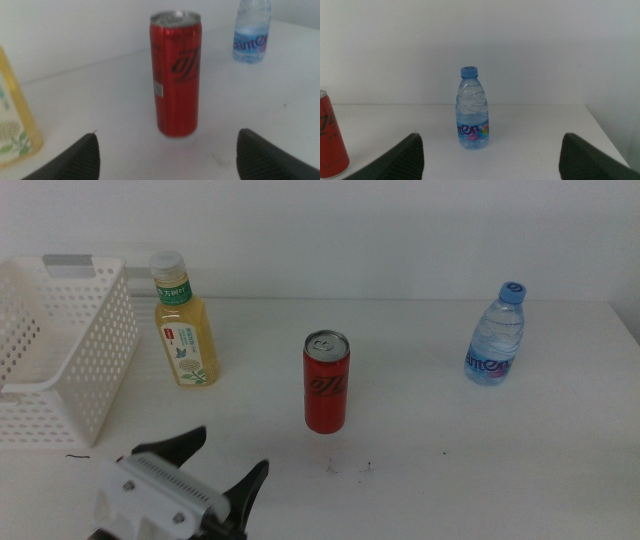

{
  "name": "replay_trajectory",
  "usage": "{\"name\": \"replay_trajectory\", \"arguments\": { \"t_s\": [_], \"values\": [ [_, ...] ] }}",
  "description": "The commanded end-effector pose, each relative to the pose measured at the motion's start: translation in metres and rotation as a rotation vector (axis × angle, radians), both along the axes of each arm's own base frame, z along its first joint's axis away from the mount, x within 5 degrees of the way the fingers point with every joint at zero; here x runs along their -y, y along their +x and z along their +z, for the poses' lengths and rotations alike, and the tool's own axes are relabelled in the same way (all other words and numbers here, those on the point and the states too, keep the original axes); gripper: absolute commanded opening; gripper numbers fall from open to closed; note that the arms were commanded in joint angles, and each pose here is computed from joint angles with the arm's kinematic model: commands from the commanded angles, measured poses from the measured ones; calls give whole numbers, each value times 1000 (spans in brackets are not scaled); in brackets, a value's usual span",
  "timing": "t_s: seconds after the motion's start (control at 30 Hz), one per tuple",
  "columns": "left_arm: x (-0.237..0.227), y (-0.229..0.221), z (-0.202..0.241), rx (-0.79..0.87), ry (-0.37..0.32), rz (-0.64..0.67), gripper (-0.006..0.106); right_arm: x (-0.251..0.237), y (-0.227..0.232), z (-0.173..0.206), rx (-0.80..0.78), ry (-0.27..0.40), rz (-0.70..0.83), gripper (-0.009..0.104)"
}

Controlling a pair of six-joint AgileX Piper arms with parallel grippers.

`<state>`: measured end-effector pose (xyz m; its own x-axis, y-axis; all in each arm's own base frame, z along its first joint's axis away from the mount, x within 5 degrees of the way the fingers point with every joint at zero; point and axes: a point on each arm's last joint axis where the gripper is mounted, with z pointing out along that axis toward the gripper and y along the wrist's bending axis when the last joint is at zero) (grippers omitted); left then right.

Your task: Use arms to grab the bottles and put them into the dustbin to the left of the table.

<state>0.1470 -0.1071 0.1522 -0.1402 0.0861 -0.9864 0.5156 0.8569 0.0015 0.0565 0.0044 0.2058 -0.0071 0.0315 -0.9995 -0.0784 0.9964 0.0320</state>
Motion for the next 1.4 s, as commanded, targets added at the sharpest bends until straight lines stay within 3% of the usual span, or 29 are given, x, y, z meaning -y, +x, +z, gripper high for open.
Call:
{"name": "replay_trajectory", "arguments": {
  "t_s": [0.0, 0.37, 1.37],
  "values": [
    [6, 8, 4, 20, 5, 10, 94, 0, 0, 0, 9, -9, 0, 93],
    [22, 42, -7, -4, -34, -58, 94, 0, 0, 0, 9, -9, 0, 93],
    [75, 117, -28, 9, -63, -73, 94, 0, 0, 0, 9, -9, 0, 93]
  ]
}}
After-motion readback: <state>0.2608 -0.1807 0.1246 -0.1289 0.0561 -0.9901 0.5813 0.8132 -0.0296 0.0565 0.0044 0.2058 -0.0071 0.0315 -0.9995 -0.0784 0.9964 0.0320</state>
